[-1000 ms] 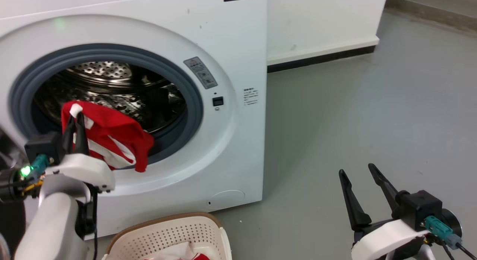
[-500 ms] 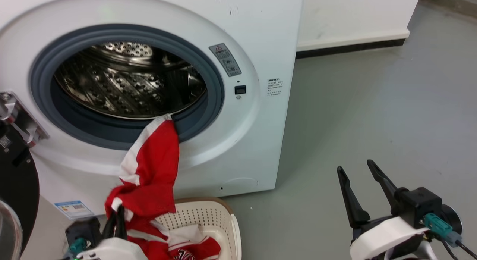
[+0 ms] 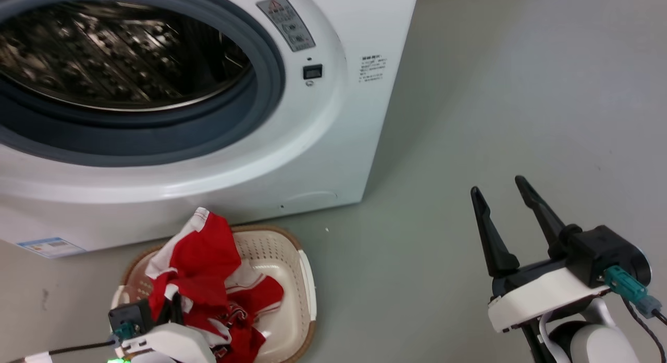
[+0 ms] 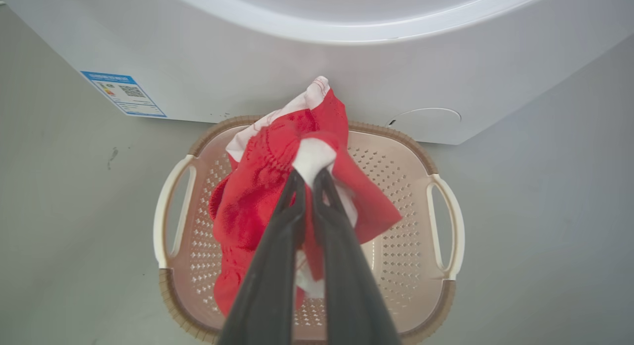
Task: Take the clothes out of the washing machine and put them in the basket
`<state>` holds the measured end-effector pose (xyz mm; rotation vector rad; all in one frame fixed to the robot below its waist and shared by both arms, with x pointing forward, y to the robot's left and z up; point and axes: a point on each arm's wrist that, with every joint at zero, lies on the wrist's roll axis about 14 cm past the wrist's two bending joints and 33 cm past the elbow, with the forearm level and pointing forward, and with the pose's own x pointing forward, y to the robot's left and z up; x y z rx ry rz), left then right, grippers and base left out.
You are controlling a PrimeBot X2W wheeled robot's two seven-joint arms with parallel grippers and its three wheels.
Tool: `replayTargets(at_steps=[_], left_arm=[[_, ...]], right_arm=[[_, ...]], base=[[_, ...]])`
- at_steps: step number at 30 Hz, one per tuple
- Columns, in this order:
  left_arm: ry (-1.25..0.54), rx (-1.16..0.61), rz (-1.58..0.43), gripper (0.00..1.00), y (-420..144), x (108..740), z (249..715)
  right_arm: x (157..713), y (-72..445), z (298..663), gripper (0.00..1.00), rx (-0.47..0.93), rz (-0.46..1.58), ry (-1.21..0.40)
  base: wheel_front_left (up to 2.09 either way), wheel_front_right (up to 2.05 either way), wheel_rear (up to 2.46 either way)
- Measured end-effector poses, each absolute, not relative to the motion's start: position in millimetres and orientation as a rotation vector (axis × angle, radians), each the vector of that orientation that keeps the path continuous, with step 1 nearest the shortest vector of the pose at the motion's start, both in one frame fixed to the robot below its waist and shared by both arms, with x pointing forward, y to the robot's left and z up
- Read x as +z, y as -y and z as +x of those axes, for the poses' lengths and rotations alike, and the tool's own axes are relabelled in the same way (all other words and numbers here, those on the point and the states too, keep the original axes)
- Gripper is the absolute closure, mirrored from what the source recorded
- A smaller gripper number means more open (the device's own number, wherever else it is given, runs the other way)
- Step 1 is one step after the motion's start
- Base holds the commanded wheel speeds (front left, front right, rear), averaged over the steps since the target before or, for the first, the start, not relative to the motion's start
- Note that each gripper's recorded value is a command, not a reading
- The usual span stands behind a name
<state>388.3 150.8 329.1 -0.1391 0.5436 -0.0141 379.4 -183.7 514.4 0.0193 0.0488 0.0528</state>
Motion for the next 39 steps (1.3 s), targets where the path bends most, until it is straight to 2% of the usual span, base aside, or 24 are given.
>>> replayTargets(at_steps=[15, 26, 35, 36, 37, 38, 39], left_arm=[[-0.754, -0.014, -0.081, 1.0, -140.4, 219.7, 457.9], [-0.978, -0.017, -0.046, 1.0, -135.5, 135.2, 430.7], [-1.094, -0.008, -0.058, 1.0, -132.7, 106.1, 401.3], [-1.101, -0.007, -0.062, 0.77, -132.4, 105.8, 399.1], [-1.106, -0.012, -0.065, 0.42, -131.1, 106.4, 396.9], [-1.109, -0.015, -0.068, 0.42, -130.0, 107.7, 395.4], [-1.11, -0.02, -0.073, 0.0, -128.1, 109.7, 394.3]], right_arm=[[449.0, 207.7, 416.3, 0.0, -0.008, 0.014, -0.182], [401.5, 221.5, 420.6, 0.0, -0.047, 0.019, -0.279], [383.8, 230.9, 417.6, 0.0, -0.074, 0.016, -0.316], [383.3, 230.5, 418.1, 0.0, -0.073, 0.017, -0.317], [384.1, 230.3, 419.0, 0.0, -0.071, 0.017, -0.314], [385.5, 229.8, 420.0, 0.0, -0.069, 0.018, -0.309], [387.0, 229.1, 420.3, 0.0, -0.067, 0.019, -0.304]], base=[[0.0, 0.0, 0.0], [0.0, 0.0, 0.0], [0.0, 0.0, 0.0], [0.0, 0.0, 0.0], [0.0, 0.0, 0.0], [0.0, 0.0, 0.0], [0.0, 0.0, 0.0]])
